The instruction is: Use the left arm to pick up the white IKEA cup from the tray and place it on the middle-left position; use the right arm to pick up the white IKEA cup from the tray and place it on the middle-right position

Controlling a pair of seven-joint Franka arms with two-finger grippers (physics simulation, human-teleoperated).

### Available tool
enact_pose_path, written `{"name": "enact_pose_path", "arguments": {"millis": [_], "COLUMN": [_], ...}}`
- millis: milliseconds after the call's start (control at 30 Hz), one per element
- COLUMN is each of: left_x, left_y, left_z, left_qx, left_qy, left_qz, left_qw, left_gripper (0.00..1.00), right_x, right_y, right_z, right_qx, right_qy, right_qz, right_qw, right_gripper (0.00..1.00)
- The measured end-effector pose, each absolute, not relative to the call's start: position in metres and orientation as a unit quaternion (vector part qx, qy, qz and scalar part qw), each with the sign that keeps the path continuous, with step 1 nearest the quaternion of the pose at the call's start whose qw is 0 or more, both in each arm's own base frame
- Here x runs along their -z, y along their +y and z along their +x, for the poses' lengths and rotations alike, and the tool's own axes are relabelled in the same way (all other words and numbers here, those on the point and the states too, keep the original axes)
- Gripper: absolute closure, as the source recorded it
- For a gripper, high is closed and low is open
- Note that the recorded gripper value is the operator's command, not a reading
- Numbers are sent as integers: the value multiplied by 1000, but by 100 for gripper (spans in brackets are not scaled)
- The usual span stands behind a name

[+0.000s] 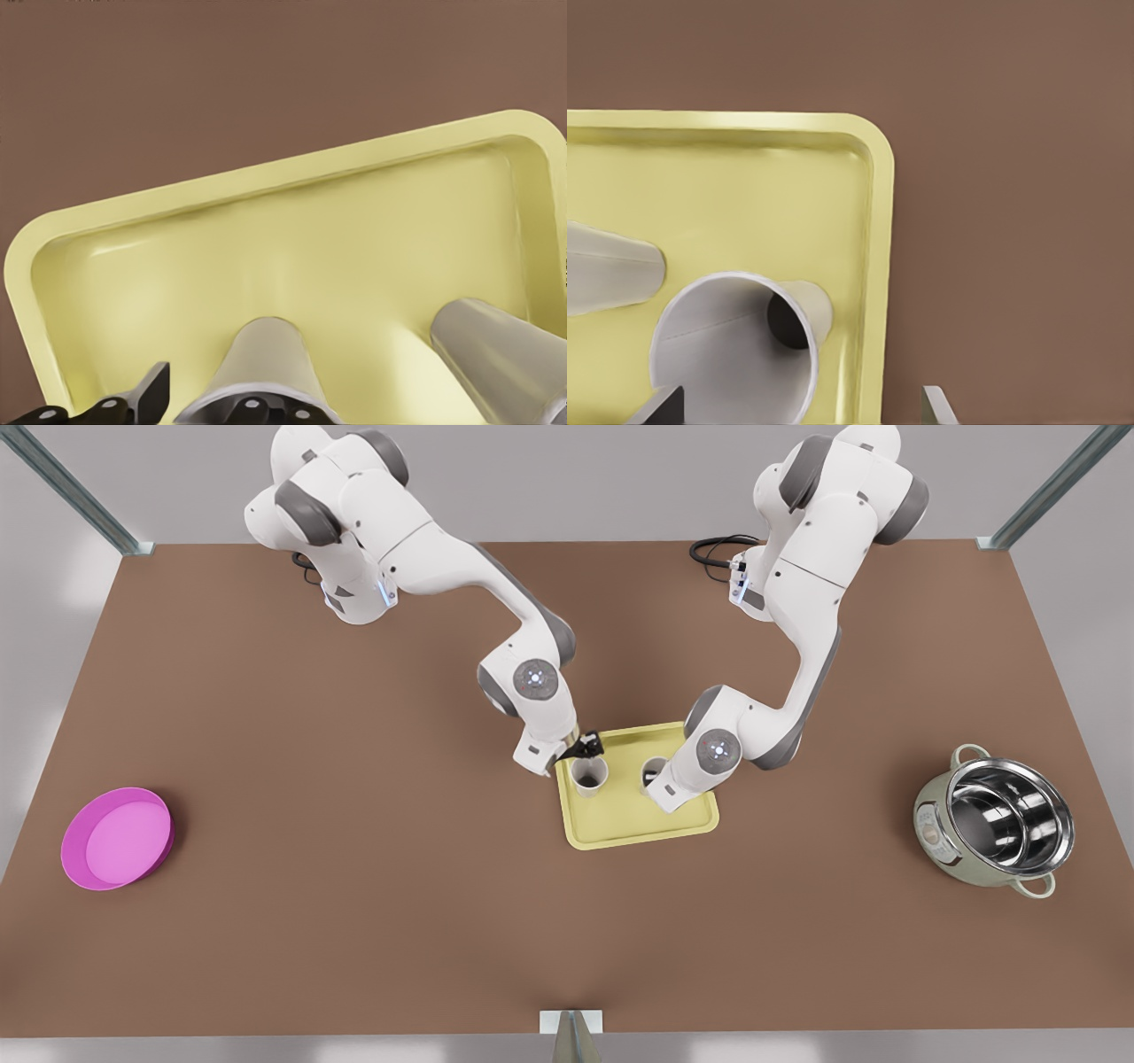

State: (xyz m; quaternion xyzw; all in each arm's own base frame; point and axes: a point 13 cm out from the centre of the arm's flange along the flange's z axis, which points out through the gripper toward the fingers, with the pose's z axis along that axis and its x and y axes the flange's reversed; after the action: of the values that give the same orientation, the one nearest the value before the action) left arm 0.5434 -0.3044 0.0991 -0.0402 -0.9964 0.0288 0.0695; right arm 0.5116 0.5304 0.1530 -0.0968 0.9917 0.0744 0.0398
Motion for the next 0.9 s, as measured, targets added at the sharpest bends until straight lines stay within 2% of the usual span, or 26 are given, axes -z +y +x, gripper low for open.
{"name": "enact_pose_path", "arguments": {"millis": [100, 167, 200, 300, 367, 433, 467, 533, 633, 700, 767, 800, 833, 900], "left_x": [-100, -104, -107, -121, -133, -165, -178, -192, -193, -181, -156, -143, -133, -138], "left_y": [-303, -302, -301, -303, -300, -289, -273, -201, -87, -41, -15, -6, 2, 9], "left_z": [547, 551, 553, 565, 577, 609, 623, 658, 686, 692, 698, 701, 706, 728], "left_qx": [-29, -30, -31, -34, -36, -44, -45, -35, -29, -30, -35, -36, -38, -41], "left_qy": [-997, -997, -997, -998, -998, -999, -999, -997, -991, -989, -987, -987, -987, -986], "left_qz": [-34, -30, -28, -23, -16, 1, 15, 65, 128, 148, 156, 158, 158, 152], "left_qw": [66, 62, 60, 51, 45, 25, 19, 6, 1, 0, -3, -8, -16, -50], "left_gripper": [61, 75, 78, 78, 78, 78, 78, 78, 78, 78, 78, 78, 78, 78], "right_x": [-135, -125, -120, -115, -113, -108, -104, -101, -103, -107, -110, -111, -111, -112], "right_y": [529, 529, 528, 529, 529, 529, 528, 528, 531, 534, 536, 537, 538, 539], "right_z": [508, 505, 504, 502, 502, 501, 500, 499, 499, 501, 502, 502, 502, 502], "right_qx": [-68, -65, -63, -62, -62, -60, -59, -59, -61, -65, -67, -69, -69, -71], "right_qy": [994, 994, 995, 996, 996, 996, 997, 997, 997, 997, 997, 997, 997, 997], "right_qz": [-85, -79, -76, -68, -62, -58, -56, -52, -46, -43, -39, -38, -37, -37], "right_qw": [31, 25, 23, 20, 19, 16, 14, 12, 12, 14, 16, 16, 16, 16], "right_gripper": [1, 2, 2, 2, 7, 12, 23, 31, 35, 50, 72, 75, 82, 89]}}
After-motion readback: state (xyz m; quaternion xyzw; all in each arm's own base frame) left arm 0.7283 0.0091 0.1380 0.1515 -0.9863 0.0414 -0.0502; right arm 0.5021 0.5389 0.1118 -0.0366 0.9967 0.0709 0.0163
